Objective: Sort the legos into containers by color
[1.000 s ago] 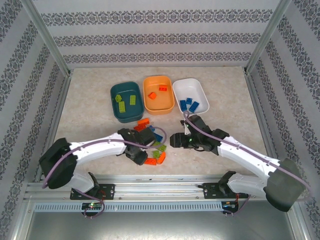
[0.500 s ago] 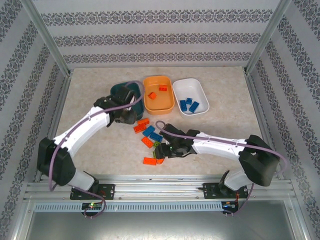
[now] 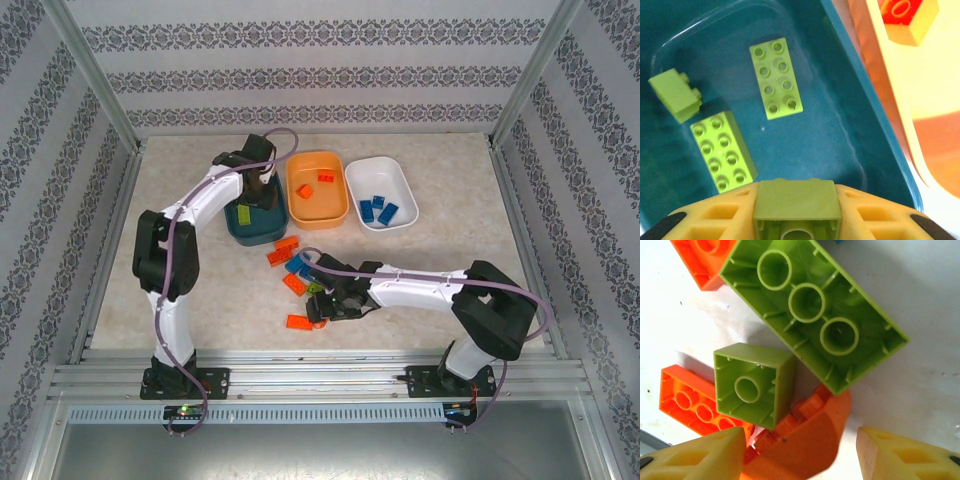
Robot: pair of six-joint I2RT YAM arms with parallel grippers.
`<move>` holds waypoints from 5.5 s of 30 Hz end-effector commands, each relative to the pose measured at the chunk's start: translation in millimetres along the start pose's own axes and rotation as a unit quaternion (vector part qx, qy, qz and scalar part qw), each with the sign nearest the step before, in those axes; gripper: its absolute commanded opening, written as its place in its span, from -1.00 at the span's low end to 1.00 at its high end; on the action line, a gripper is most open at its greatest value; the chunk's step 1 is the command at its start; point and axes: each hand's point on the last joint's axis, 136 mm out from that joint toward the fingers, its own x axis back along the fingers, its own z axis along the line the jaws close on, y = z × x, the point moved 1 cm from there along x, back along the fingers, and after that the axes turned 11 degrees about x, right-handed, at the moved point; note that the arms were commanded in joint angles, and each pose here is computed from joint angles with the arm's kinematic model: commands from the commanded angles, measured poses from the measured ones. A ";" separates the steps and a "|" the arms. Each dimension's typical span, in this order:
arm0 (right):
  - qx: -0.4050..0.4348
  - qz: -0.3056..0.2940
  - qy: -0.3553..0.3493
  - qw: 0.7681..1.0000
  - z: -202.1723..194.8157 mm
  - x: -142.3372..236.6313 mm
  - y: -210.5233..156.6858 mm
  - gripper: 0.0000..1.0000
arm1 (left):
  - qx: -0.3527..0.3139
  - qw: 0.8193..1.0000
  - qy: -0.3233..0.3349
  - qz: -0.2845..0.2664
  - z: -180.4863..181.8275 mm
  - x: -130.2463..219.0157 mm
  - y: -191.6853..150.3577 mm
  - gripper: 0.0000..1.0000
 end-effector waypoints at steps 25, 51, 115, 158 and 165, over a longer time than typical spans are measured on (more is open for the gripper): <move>-0.015 -0.029 -0.034 0.999 -13.0 12.9 -5.6 -0.46 | 0.026 0.999 -0.030 -0.015 12.1 25.1 20.5 0.09; -0.025 -0.201 0.021 0.979 -53.5 139.9 140.0 -0.48 | 0.005 0.987 -0.160 -0.027 -51.0 113.2 -165.6 0.36; -0.041 -0.248 0.080 0.965 -93.6 138.6 180.6 0.23 | -0.040 0.992 -0.053 0.110 -125.4 24.2 -315.1 0.70; -0.104 -0.220 0.057 0.968 -113.9 116.6 8.6 0.22 | -0.052 0.992 -0.097 -0.055 -134.2 66.4 34.8 0.38; -0.102 -0.211 0.046 0.971 -116.7 116.0 -10.5 0.23 | -0.060 0.993 -0.076 -0.066 -143.5 20.1 73.3 0.38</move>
